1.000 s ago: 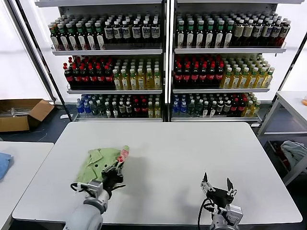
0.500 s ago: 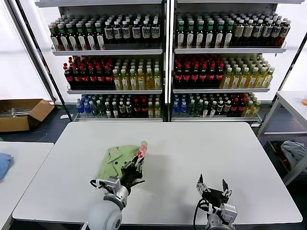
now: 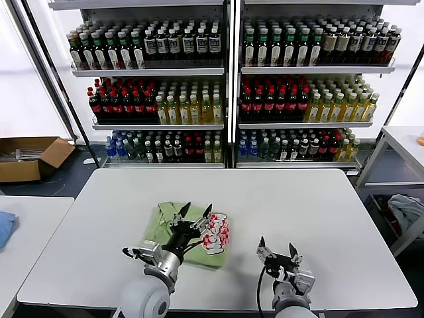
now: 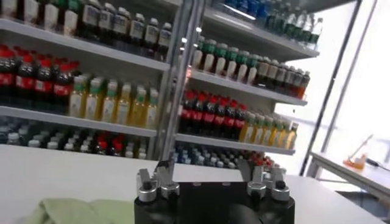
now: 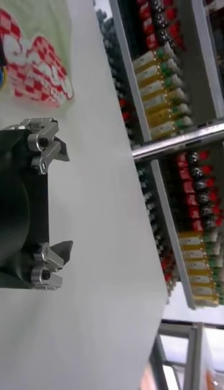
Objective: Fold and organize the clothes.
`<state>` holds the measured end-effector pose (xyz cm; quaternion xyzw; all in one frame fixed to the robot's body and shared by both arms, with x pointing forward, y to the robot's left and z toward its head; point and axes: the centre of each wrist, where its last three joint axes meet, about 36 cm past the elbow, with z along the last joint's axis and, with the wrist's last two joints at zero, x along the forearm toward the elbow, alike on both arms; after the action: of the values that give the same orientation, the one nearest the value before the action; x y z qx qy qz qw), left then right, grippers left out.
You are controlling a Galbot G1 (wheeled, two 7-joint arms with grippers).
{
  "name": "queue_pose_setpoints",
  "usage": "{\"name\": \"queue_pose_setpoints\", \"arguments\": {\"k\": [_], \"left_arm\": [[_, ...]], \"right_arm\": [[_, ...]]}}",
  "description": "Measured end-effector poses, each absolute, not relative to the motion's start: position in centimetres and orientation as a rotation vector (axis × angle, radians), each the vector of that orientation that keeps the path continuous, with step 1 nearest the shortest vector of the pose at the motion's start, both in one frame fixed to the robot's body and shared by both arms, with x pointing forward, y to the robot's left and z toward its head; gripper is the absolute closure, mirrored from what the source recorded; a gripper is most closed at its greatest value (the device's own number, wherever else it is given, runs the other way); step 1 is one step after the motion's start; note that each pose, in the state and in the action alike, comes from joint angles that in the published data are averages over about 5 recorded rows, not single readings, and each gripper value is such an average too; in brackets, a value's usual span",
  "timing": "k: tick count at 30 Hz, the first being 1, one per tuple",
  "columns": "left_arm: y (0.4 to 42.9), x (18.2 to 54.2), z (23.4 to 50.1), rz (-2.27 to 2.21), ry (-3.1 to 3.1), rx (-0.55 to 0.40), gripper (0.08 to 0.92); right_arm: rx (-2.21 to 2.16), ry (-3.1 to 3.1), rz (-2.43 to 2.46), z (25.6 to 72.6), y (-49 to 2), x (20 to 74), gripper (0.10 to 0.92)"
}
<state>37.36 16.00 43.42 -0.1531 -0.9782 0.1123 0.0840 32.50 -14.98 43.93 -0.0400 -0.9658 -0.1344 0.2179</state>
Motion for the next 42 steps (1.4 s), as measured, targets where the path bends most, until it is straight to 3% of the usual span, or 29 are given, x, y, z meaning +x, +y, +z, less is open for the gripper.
{"name": "queue_pose_setpoints", "arguments": {"k": [5,15,26,42], "left_arm": [[17.9,37.5,43.6,0.284,-2.929,-0.337,0.183],[21.6,37.2,44.3,0.192,-2.941,-0.142,0.177],[23.6,36.9,44.3,0.157,-2.928,-0.038,0.177],[24.2,36.9,44.1,0.174,-2.909,0.010,0.177]], "right_arm": [[0.001,-2.633,-0.464,44.9,-13.7,34.1,0.200],[0.138,-2.528,-0.520,44.6,-10.4,36.1,0.201],[0.170,-2.446,-0.496,42.8,-8.0,37.3,0.264],[0.189,-2.473,-0.373,41.6,-6.8,37.3,0.694]]}}
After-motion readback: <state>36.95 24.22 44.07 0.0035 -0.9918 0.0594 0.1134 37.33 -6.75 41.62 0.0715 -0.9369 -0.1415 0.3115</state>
